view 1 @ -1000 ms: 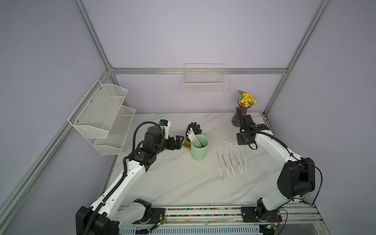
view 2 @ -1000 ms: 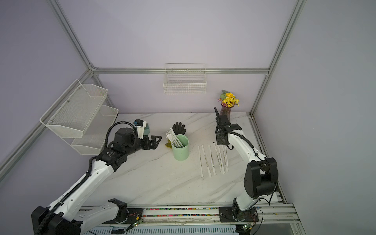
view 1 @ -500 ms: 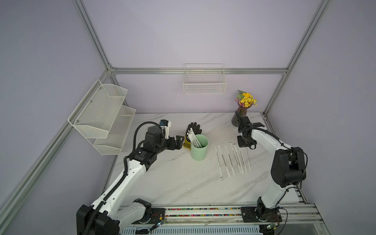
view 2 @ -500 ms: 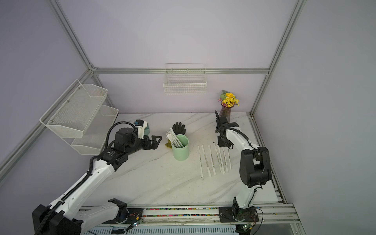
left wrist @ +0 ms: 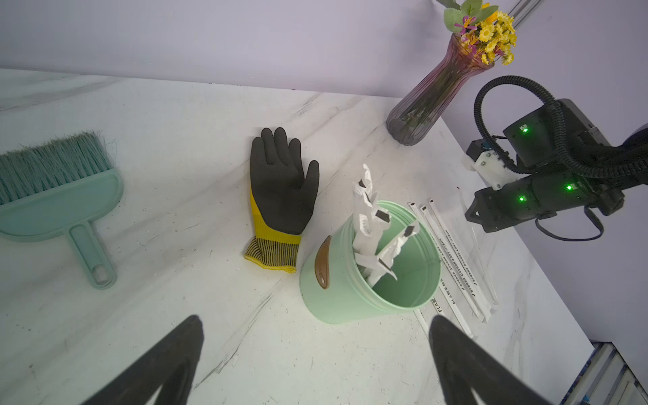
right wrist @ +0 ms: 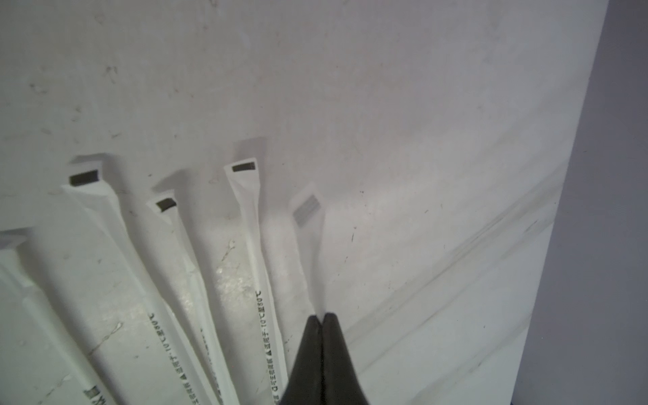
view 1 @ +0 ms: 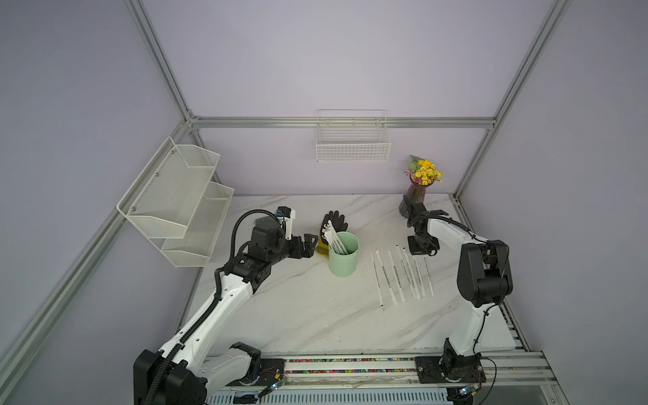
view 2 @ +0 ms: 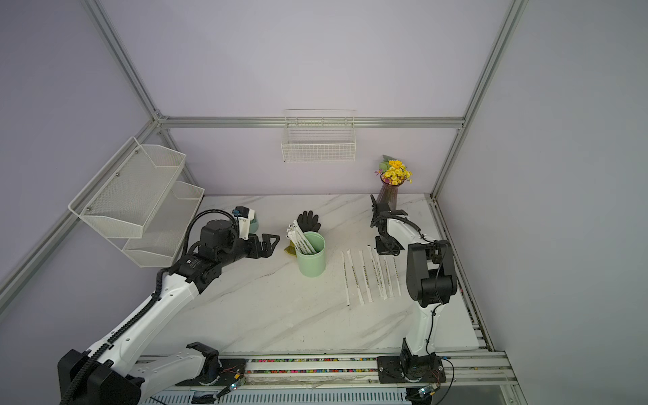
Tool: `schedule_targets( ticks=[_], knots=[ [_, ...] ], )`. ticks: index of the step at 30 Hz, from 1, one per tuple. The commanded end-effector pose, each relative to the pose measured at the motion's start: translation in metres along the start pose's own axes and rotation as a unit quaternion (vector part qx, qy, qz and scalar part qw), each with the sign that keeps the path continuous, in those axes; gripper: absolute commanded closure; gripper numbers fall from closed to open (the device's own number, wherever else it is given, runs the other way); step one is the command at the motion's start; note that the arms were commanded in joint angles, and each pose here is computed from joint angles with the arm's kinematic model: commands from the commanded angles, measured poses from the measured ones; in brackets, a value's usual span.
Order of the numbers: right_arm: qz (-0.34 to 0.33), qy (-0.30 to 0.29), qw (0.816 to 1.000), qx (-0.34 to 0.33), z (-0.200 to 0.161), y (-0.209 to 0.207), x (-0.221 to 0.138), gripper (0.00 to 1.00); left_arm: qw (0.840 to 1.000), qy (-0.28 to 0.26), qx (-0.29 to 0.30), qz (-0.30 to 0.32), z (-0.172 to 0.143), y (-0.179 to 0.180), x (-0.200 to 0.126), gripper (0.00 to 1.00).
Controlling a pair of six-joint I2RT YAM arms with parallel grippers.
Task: Take the straws out of the storage container
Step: Place the straw at the center of the board.
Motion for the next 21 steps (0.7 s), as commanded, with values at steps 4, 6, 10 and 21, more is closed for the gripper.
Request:
schedule_targets(
  ticks=[4,6,10,21],
  knots=[
    [0.000,0.015,1.000,-0.006,0.006,0.000,0.016,0.93,1.000,-0.012,0.009,-0.011,0.004,-0.004,0.000,0.00],
    [0.002,0.018,1.000,-0.005,0.008,0.001,0.021,0.92,1.000,-0.013,0.009,-0.009,0.004,-0.004,0.000,0.00],
    [0.003,0.024,1.000,-0.008,0.009,0.003,0.027,0.90,1.000,-0.010,0.009,-0.009,0.003,-0.004,0.001,0.00],
    [0.013,0.013,1.000,0.000,0.009,0.003,0.019,0.80,1.000,-0.010,0.007,-0.010,0.004,-0.004,0.000,0.00]
  ],
)
Point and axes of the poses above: each gripper's point midway between its finger pads, its own x axis out along the fingers, its own y axis along the line the jaws close on, z = x × y, the point moved 4 cm from there along -x, back along the fingers, and after that the axes turned 9 degrees about -x, right-handed, at the moved point
